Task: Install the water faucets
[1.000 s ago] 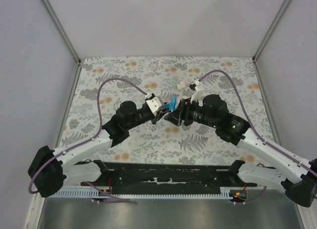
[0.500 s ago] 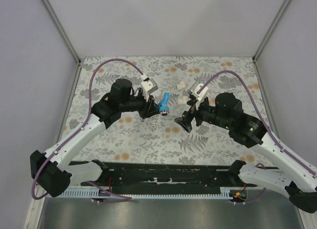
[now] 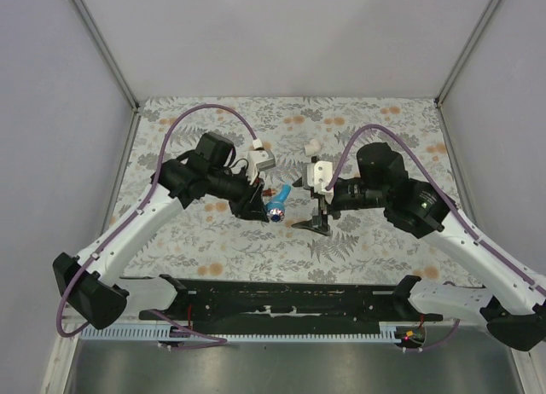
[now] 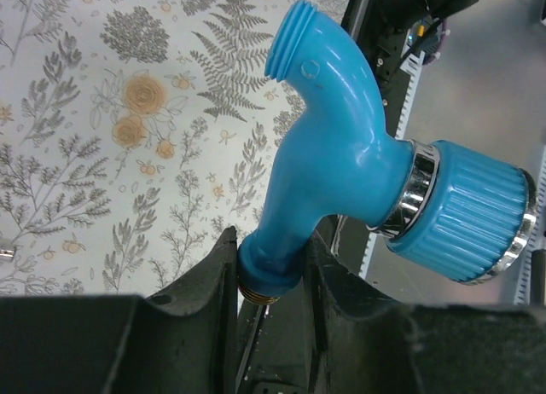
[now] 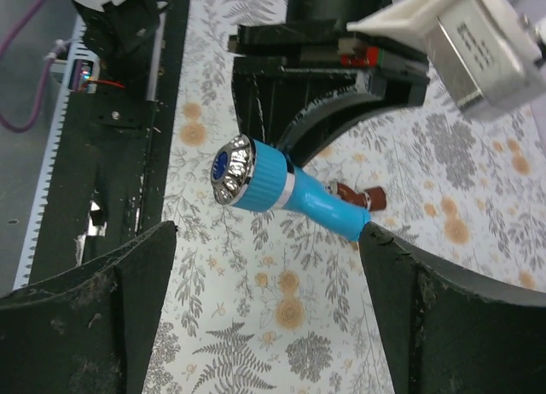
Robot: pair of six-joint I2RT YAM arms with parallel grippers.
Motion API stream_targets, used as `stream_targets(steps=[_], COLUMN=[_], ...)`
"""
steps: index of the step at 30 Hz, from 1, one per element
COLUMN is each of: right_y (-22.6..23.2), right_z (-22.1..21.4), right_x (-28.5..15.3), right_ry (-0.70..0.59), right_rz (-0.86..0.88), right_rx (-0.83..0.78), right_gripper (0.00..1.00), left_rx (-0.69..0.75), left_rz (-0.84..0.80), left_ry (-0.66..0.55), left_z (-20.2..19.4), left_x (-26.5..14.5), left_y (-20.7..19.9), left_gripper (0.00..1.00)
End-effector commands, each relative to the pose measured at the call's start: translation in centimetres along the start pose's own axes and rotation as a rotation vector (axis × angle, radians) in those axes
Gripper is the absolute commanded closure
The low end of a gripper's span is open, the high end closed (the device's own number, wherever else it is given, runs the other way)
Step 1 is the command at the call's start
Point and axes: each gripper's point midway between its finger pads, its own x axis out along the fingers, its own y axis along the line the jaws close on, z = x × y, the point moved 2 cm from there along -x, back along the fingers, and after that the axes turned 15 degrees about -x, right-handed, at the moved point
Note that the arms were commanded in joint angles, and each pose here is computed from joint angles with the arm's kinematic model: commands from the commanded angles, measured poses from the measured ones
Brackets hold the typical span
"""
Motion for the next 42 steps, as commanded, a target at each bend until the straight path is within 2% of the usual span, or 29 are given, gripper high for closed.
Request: stream_targets(steps=[1,10,14,19,22,26,28,31,33,35,37,39,42], right_y=[0.4,1.3,1.2,0.5,0.2,-0.7,-1.0,-1.7,-2.2,-2.6,-2.8,-2.9,-3.2], right_z=[3.9,4.2,3.9,3.2,2.8,2.5,2.3,2.3,2.3,2.0,2.1,2.3,2.3], right_x=[0.4,2.9,3.9,4.8,5.2,5.0,4.8,4.5,4.2,3.9,3.6,3.1,2.8], right_ry=[-0.170,-0.216,-0.209,-0.189,-0.181,-0.158,-0.149,-0.137,-0.129,-0.123,-0.124,-0.130,-0.131], right_rz=[0.129,0.255,0.270,0.227,0.195,0.109,0.073,0.011,-0.048,-0.105,-0.142,-0.166,-0.216], right_rx=[-0.087,-0.077,-0.067,-0.027,0.001,0.052,0.088,0.163,0.233,0.294,0.349,0.397,0.489], right_gripper=[0.07,0.07,0.11,0.21,0.36,0.78,0.98,1.00,1.00,1.00,1.00,1.00,1.00], left_rx=[0.038,0.020,0.003,-0.006,0.012,0.050,0.090,0.178,0.231,0.286,0.394,0.505,0.569], left_rz=[-0.071,-0.143,-0.166,-0.161,-0.145,-0.061,-0.014,0.067,0.115,0.129,0.085,0.047,0.049], left_ry=[0.002,0.009,0.016,0.014,-0.018,-0.099,-0.183,-0.354,-0.485,-0.610,-0.738,-0.792,-0.829], left_z=[0.5,1.1,1.2,1.2,1.7,2.5,3.3,4.3,4.8,5.1,5.5,4.7,4.5], left_x=[-1.1,-1.7,-1.6,-1.4,-1.5,-1.9,-2.2,-3.1,-3.8,-4.3,-5.0,-5.1,-5.3], left_y=[-1.9,-3.7,-4.0,-3.8,-3.7,-2.8,-2.4,-1.5,-0.9,-0.8,-1.8,-2.5,-2.5], left_gripper=[0.98,0.98,0.98,0.98,0.98,0.98,0.86,0.51,0.35,0.29,0.27,0.26,0.22])
